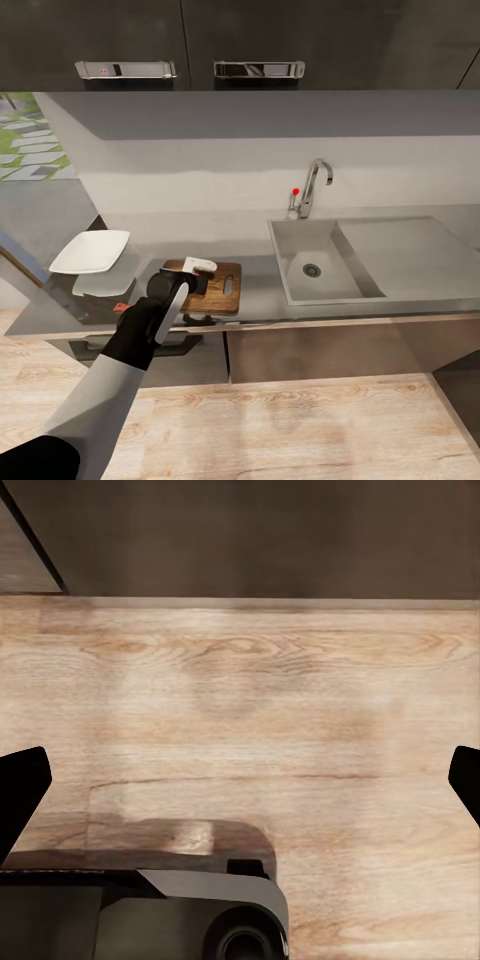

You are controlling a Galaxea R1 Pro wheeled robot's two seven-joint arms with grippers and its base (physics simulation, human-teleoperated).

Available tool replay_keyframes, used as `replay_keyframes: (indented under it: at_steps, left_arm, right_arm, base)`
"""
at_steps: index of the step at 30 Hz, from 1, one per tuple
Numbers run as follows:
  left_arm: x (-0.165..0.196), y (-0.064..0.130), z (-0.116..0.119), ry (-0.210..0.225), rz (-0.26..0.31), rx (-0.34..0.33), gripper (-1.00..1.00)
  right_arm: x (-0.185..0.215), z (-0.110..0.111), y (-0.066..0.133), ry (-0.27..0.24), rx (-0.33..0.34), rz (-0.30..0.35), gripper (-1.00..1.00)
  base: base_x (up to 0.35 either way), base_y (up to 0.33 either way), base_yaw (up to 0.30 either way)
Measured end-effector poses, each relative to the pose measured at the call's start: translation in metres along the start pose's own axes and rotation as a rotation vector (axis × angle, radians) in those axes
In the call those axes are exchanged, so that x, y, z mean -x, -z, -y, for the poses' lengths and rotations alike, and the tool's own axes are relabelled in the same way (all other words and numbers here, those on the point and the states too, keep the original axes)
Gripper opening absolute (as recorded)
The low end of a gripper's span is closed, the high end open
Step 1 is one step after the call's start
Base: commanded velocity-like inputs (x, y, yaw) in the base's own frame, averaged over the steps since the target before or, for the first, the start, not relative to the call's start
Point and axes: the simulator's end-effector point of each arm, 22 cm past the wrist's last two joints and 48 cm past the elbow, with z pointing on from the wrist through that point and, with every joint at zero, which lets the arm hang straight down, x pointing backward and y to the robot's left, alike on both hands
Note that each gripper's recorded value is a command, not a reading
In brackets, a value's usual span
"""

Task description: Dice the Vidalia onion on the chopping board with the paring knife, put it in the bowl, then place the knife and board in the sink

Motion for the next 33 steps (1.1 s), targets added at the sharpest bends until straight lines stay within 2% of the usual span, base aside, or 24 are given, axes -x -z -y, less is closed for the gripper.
replay_keyframes:
  at_steps: [19, 33]
  left_arm:
    - [-0.004, -0.002, -0.016, -0.004, -0.005, 0.026, -1.00]
    - [-0.004, -0.002, -0.016, -0.005, -0.006, 0.026, -1.00]
  right_arm:
    - [0.000, 0.000, 0.000, 0.000, 0.000, -0.001, 1.00]
    - [0.000, 0.000, 0.000, 0.000, 0.000, 0.000, 1.00]
  base:
    - [0.000, 0.036, 0.000]
    - [0.000, 0.005, 0.000]
